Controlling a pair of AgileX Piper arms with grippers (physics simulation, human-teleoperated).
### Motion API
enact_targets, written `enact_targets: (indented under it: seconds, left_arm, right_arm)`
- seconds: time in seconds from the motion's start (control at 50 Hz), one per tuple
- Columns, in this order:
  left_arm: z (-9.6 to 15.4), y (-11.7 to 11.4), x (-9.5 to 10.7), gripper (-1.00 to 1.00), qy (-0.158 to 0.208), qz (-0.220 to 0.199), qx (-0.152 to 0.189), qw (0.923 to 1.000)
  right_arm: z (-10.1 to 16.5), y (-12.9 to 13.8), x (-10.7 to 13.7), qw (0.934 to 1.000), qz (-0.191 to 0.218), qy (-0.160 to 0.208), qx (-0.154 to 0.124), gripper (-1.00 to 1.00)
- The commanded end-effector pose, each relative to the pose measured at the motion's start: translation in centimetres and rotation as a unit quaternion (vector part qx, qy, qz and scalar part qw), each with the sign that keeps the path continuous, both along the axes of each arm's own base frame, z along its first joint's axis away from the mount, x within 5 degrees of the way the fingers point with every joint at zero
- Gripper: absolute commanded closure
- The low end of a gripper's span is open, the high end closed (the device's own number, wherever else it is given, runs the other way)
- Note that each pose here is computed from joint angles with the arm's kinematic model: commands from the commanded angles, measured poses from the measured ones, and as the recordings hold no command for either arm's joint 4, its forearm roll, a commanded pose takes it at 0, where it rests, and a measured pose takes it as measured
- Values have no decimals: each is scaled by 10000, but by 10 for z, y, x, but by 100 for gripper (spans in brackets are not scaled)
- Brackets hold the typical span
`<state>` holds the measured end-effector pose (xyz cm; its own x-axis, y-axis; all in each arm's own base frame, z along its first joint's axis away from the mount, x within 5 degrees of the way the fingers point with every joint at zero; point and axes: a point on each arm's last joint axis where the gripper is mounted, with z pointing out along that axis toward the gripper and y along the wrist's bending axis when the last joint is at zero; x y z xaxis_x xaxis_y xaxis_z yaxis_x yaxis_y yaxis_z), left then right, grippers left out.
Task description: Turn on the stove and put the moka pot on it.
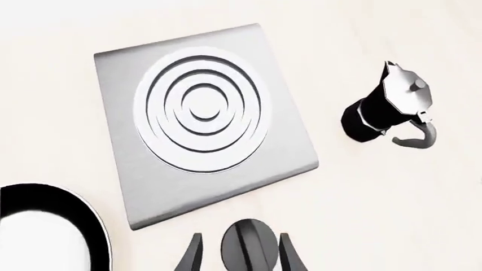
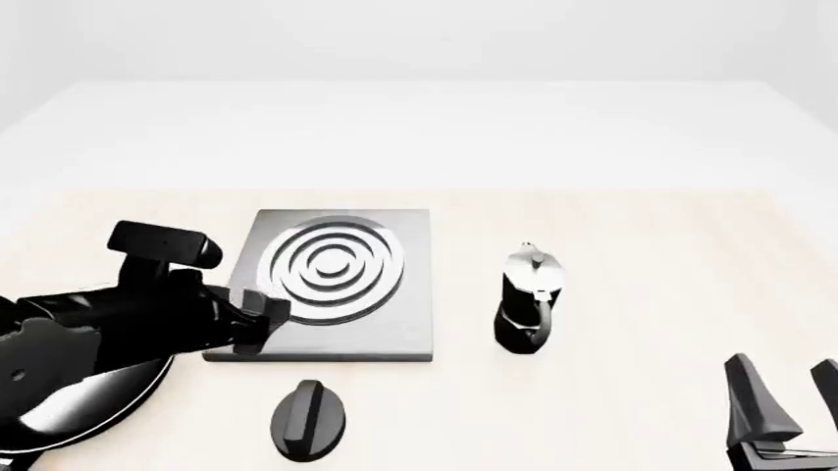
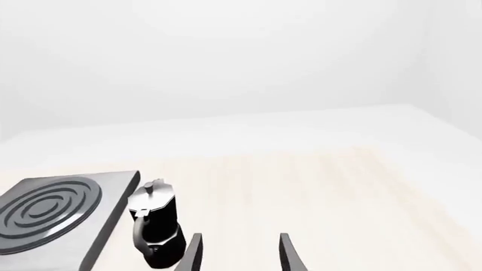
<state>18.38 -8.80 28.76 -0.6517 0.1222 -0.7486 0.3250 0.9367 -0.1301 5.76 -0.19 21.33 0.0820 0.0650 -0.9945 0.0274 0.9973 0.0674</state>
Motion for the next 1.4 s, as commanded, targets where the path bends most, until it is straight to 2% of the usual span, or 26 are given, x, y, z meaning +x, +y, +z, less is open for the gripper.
enact_targets:
  seconds: [0.02, 0.64, 1.4]
  left_arm:
    - [-14, -9, 7, -100, 324, 19, -15, 9995]
    - [-52, -23, 18, -100, 809, 65, 9, 9967]
    - [-92, -28, 23, -100, 993, -18, 194, 9949]
  right_arm:
    - [0, -1, -1, 9999, -46, -37, 92, -100]
    - [0, 0, 0, 9999, -19, -3, 143, -100]
    - [0, -1, -1, 9998, -53, -36, 183, -100]
